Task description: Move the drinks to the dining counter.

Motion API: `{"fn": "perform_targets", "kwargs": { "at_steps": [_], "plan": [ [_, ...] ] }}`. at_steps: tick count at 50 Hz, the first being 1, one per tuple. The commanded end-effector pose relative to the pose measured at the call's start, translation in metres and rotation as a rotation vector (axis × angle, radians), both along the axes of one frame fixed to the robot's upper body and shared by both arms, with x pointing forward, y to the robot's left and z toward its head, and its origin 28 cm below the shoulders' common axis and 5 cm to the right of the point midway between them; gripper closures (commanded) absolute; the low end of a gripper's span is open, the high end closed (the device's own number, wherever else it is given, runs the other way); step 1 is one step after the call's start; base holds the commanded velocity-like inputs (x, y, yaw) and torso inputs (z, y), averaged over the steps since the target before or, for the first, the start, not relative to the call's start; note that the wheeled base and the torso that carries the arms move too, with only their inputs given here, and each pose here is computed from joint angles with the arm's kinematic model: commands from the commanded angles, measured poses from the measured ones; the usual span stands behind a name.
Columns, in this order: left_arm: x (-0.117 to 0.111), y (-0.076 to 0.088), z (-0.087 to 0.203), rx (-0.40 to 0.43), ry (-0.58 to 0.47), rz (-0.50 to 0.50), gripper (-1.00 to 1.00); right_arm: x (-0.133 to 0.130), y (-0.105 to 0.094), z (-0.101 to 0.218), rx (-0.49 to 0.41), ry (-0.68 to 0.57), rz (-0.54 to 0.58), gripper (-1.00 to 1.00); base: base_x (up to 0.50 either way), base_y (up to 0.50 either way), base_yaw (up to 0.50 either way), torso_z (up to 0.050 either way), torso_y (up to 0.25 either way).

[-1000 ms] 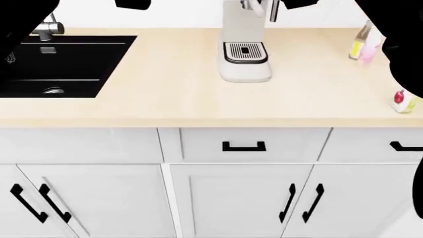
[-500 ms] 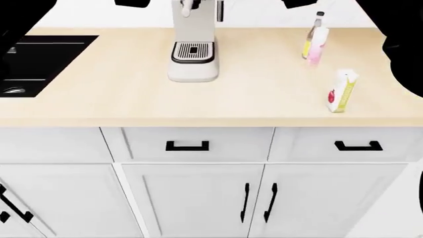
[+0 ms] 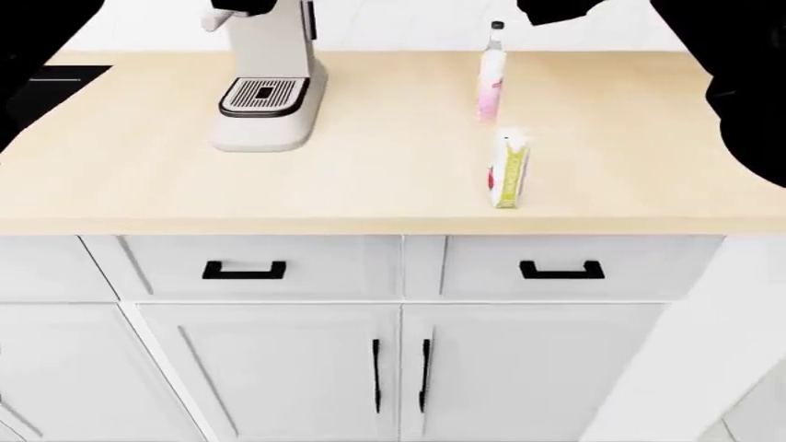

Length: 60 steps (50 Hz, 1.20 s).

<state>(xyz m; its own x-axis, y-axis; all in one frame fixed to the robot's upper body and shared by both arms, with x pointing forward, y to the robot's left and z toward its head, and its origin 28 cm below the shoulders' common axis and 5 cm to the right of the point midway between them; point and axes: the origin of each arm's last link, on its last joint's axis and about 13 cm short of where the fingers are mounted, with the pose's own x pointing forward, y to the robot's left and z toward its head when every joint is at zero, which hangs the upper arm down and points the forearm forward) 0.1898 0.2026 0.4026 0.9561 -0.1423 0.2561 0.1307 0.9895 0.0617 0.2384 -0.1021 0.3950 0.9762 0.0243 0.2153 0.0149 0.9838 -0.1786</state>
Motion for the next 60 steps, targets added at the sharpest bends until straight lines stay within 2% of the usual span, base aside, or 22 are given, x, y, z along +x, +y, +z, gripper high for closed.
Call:
{"fn": "perform_targets", "kwargs": {
  "at_steps": [1, 21, 34, 36, 60],
  "plan": [
    [0.0003, 0.0010, 0.0008, -0.004, -0.001, 0.006, -1.00, -0.0001, 0.0002, -0.0002, -0.002, 0.003, 0.002, -1.00, -0.01, -0.50, 0.00, 0.000, 0.000],
    [0.0018, 0.0024, 0.0009, -0.012, 0.000, 0.011, -1.00, -0.0001, 0.0006, 0.0006, 0.000, -0.013, 0.002, -1.00, -0.01, -0.49, 0.00, 0.000, 0.000],
    [0.0022, 0.0026, 0.0014, -0.013, -0.002, 0.011, -1.00, -0.0003, 0.0014, 0.0025, -0.032, -0.027, 0.007, -1.00, 0.00, -0.02, 0.00, 0.000, 0.000],
    [0.0021, 0.0024, 0.0013, -0.011, -0.002, 0.009, -1.00, -0.0017, 0.0021, 0.0032, -0.015, -0.039, 0.032, -1.00, 0.36, 0.00, 0.00, 0.000, 0.000],
    [0.0015, 0.0030, 0.0018, -0.012, -0.005, 0.015, -1.00, -0.0006, -0.0006, 0.0018, -0.010, -0.039, 0.002, -1.00, 0.47, 0.00, 0.00, 0.000, 0.000]
  ]
}}
